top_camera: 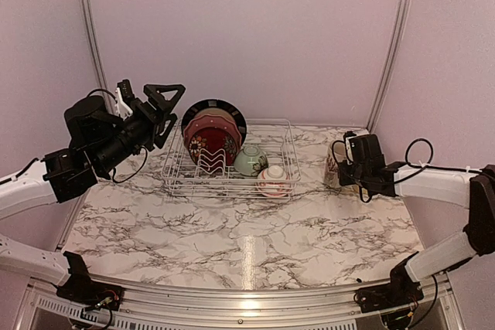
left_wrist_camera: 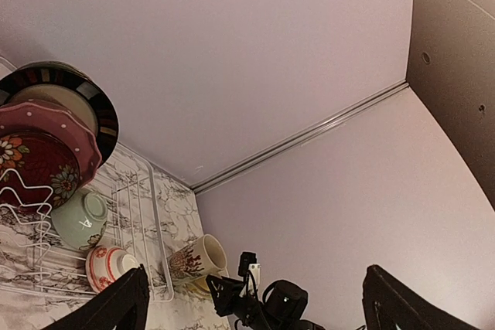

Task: Unload the mixed dishes from the dish rack
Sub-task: Place the cup at the corner of the board.

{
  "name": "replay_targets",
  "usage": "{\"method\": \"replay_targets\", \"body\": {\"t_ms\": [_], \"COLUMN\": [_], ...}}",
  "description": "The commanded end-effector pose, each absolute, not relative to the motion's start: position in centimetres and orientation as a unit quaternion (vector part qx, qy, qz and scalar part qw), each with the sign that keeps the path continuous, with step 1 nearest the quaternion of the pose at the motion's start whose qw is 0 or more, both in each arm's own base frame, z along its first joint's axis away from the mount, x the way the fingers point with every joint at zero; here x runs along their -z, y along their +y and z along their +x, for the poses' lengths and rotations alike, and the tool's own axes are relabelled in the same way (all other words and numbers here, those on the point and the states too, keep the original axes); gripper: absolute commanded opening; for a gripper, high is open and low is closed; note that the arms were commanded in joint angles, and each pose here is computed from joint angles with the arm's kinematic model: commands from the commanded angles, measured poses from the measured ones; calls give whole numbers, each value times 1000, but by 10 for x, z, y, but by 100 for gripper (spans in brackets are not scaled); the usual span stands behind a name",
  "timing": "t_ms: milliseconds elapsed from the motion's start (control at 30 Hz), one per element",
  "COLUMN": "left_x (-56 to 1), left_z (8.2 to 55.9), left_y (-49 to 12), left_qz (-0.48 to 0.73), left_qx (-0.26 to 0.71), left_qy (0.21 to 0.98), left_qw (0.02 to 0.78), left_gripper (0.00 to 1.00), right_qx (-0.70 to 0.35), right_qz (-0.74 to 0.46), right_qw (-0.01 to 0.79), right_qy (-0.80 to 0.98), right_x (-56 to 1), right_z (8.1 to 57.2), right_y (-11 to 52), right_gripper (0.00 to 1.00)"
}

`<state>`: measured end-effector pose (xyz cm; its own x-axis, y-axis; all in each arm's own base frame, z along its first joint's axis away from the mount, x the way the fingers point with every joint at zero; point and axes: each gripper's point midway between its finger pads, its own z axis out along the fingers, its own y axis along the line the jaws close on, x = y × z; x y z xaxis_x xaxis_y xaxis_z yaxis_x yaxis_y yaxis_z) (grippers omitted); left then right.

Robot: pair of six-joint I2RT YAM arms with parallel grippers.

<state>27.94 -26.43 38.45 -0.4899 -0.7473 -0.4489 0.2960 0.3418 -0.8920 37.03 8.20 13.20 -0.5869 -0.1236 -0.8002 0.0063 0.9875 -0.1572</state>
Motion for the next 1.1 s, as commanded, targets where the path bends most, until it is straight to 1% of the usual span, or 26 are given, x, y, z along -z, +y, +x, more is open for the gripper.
{"method": "replay_targets", "body": {"t_ms": [0, 200, 467, 900, 967, 1067], "left_x": [-394, -390, -390, -390, -389, -390], "left_z": [275, 274, 276, 277, 276, 276], "left_y": [-260, -259, -261, -265, -266, -264], "left_qz": [-164, -166, -166, -160, -159, -159], "left_qx": [559, 559, 562, 564, 563, 562], "left_qy": [655, 657, 654, 655, 657, 656], "left_qw": [481, 478, 479, 477, 476, 478], "left_gripper": [99, 99, 99, 99, 99, 99], "right_qx": [56, 50, 42, 62, 60, 57], "right_qz": [18, 27, 21, 22, 19, 18], "right_qw": [559, 560, 546, 534, 533, 533], "right_qy": [827, 827, 836, 843, 844, 844], "right_x": [-200, -194, -170, -162, -162, -165], "right_z": [413, 425, 425, 424, 425, 424], "right_y": [81, 73, 77, 71, 73, 73], "right_gripper": [0, 0, 0, 0, 5, 17]}}
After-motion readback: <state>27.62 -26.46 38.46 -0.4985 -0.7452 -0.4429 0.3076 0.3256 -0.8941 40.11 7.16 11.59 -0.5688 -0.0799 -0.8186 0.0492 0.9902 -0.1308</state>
